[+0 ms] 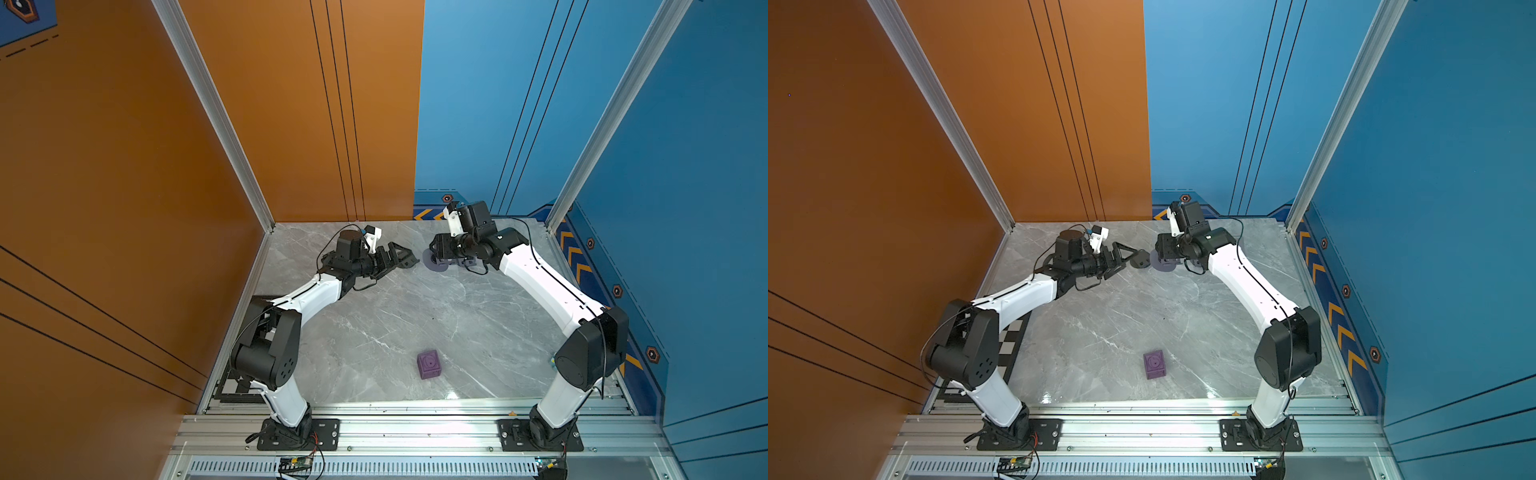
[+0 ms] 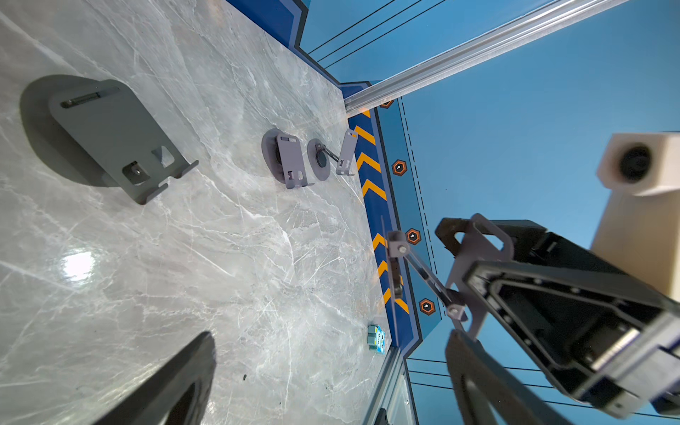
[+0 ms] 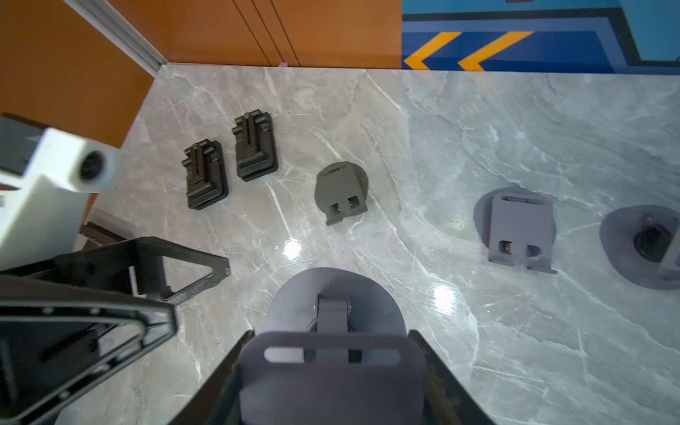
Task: Open the phone stand
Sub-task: Place the phone stand at the center of the board.
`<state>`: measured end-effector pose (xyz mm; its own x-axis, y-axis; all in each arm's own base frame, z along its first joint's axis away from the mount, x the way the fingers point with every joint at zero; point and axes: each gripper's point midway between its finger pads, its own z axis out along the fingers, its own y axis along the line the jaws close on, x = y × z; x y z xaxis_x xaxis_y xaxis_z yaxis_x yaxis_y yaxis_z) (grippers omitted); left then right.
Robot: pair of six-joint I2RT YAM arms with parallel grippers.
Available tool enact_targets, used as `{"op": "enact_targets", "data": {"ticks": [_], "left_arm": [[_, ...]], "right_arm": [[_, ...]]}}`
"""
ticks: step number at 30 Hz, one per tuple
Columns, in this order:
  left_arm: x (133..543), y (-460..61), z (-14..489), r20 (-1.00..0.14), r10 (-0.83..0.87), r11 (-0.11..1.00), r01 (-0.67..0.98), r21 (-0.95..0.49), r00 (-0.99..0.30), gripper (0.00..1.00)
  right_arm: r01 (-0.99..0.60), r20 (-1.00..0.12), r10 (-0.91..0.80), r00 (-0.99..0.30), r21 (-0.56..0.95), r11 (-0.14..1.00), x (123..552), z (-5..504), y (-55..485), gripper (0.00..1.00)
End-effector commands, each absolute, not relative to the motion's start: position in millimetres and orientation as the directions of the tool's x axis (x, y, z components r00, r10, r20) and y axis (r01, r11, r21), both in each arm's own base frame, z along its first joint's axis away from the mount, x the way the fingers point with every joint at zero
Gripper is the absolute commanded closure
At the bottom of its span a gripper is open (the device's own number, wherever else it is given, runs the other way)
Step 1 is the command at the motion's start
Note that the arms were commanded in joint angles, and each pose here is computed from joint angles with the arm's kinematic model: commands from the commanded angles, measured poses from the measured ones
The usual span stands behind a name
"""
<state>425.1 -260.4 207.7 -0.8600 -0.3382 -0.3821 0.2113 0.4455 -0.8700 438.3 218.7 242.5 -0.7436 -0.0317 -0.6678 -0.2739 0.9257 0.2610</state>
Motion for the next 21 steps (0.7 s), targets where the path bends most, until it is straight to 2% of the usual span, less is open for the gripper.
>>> {"op": "enact_targets", "data": {"ticks": [1,13,21], "left_arm": [[427,-270,226,-0.408,-0.321,0.413,0.262,-0.872,-0.854,0.01],[419,-309,221,-0.384,-0.256,0.383,0.271,-0.883,-0.887,0.01],[419,-331,219,-0.351,-0.225,0.356,0.259,-0.898,-0.909,0.02]], "right_arm": [[-0.205,-0.678,0.001,-0.735,0.224,0.953,452,235,184,0.79],[-0.06,-0.638,0.042,-0.769,0.136,0.989,469,187,87,0.79],[-0.06,-0.602,-0.026,-0.798,0.035,0.998,474,156,45,0.79]]}}
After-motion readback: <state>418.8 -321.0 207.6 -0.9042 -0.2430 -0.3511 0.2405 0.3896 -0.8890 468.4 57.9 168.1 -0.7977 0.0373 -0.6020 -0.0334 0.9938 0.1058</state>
